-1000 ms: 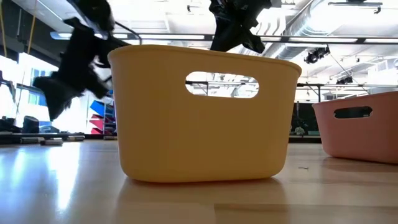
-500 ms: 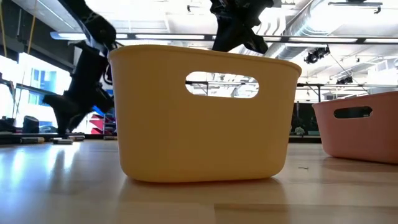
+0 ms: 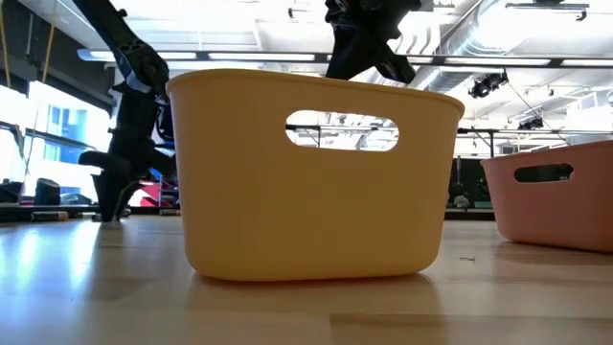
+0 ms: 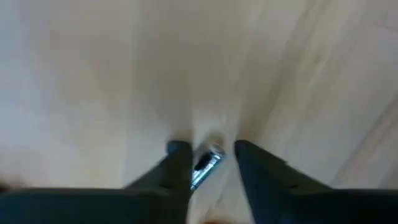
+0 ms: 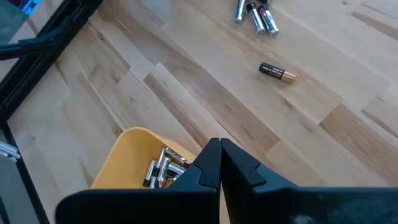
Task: Sort batteries
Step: Put the silver battery into the yellow bin
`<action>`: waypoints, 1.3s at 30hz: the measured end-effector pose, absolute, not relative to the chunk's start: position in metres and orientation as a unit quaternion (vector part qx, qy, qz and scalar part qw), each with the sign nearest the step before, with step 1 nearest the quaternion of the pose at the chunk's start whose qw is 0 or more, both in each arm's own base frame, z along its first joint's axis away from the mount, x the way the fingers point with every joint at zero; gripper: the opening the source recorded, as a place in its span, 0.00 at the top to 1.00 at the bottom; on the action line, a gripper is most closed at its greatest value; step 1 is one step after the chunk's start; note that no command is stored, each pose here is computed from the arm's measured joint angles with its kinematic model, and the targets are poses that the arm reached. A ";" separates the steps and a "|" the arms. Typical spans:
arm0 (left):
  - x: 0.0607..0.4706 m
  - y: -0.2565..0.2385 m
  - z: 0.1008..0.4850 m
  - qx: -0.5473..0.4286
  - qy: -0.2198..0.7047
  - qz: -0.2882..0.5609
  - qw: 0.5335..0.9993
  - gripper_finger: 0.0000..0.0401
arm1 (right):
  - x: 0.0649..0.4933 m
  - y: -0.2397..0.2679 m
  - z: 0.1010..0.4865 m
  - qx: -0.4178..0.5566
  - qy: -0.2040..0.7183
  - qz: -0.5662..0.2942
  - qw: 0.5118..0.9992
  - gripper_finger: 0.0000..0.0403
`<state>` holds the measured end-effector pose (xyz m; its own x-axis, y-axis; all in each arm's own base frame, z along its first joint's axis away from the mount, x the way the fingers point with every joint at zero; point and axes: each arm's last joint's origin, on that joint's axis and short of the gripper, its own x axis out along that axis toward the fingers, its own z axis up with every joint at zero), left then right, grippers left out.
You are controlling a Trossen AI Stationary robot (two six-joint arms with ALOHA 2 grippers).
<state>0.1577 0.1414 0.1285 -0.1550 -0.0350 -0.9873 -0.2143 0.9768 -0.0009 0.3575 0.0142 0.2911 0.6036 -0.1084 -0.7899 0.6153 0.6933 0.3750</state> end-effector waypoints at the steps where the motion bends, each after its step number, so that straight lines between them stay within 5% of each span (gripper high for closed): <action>1: 0.156 0.140 0.127 -0.089 0.756 0.066 0.645 0.83 | 0.357 0.015 0.291 0.326 0.389 -0.217 0.834 1.00; 4: 0.154 0.139 0.125 -0.111 0.753 0.077 0.644 0.97 | 0.358 0.015 0.291 0.329 0.387 -0.217 0.834 1.00; 14: 0.171 0.134 0.138 -0.117 0.751 0.088 0.644 1.00 | 0.358 0.015 0.291 0.333 0.386 -0.218 0.832 1.00; 28: 0.202 0.112 0.180 -0.169 0.659 0.053 0.731 1.00 | 0.355 0.014 0.294 0.308 0.384 -0.219 0.843 1.00; 39: 0.250 0.034 0.209 -0.160 0.520 -0.007 0.839 1.00 | 0.315 0.000 0.347 0.276 0.298 -0.265 0.875 1.00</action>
<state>0.2499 0.0341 0.2095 0.4597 -0.1781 -0.8700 -0.1537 0.9489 -0.2755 0.3150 0.0000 0.3471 0.6820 -0.3001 -0.6669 0.6284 0.7070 0.3245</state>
